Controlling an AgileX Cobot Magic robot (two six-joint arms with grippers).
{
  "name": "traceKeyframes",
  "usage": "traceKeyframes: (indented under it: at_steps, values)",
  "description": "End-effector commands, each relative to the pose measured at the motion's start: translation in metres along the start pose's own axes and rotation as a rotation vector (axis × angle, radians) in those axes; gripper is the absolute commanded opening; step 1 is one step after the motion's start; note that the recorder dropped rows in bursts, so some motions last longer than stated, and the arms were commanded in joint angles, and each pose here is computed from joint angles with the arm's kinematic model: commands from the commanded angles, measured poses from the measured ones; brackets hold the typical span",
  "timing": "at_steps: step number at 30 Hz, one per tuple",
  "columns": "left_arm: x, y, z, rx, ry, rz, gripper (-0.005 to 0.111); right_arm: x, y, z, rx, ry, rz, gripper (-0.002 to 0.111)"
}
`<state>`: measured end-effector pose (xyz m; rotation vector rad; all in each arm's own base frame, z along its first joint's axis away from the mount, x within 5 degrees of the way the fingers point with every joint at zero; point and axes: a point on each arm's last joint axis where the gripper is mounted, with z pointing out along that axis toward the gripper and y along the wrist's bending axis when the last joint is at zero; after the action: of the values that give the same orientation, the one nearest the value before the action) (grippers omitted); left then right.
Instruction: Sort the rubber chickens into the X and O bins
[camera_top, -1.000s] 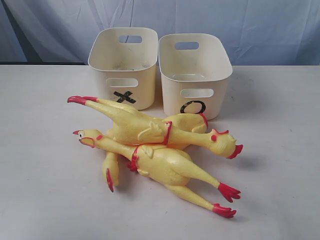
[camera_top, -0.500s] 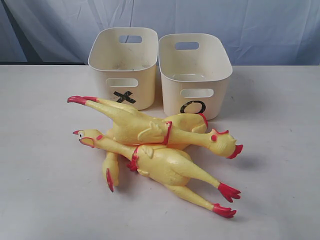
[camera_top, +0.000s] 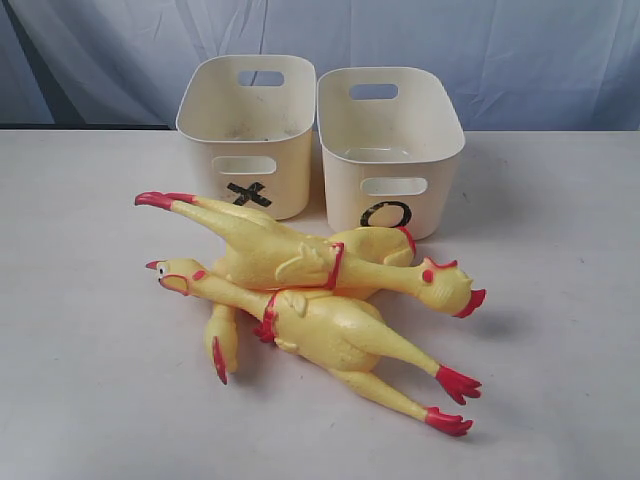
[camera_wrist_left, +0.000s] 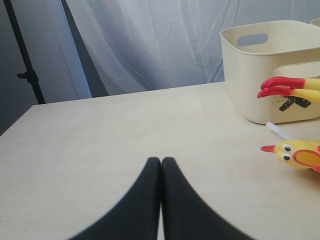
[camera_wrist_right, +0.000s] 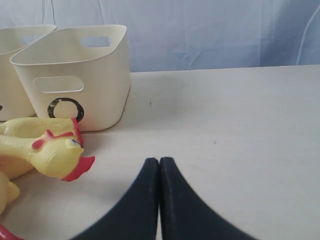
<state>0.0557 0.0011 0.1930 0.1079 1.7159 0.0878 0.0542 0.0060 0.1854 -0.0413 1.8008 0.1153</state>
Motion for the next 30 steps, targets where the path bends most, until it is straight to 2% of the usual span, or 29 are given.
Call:
traceKeyframes:
  at_steps: [1, 9, 16, 30]
  values:
    - [0.001, -0.001, 0.000, 0.009, -0.003, -0.002, 0.000, 0.000, 0.000, 0.000, -0.001, -0.011, -0.010, -0.001]
    - [0.001, -0.001, 0.000, 0.009, -0.003, -0.002, 0.000, -0.002, 0.001, 0.000, -0.015, -0.029, 0.036, -0.001]
    - [0.001, -0.001, 0.000, 0.009, -0.003, -0.002, 0.000, -0.014, 0.003, -0.001, -0.049, -0.158, 0.181, -0.001]
    - [0.001, -0.001, 0.000, 0.009, -0.003, -0.002, 0.000, -0.024, 0.001, -0.004, -0.042, -0.276, 0.198, -0.001]
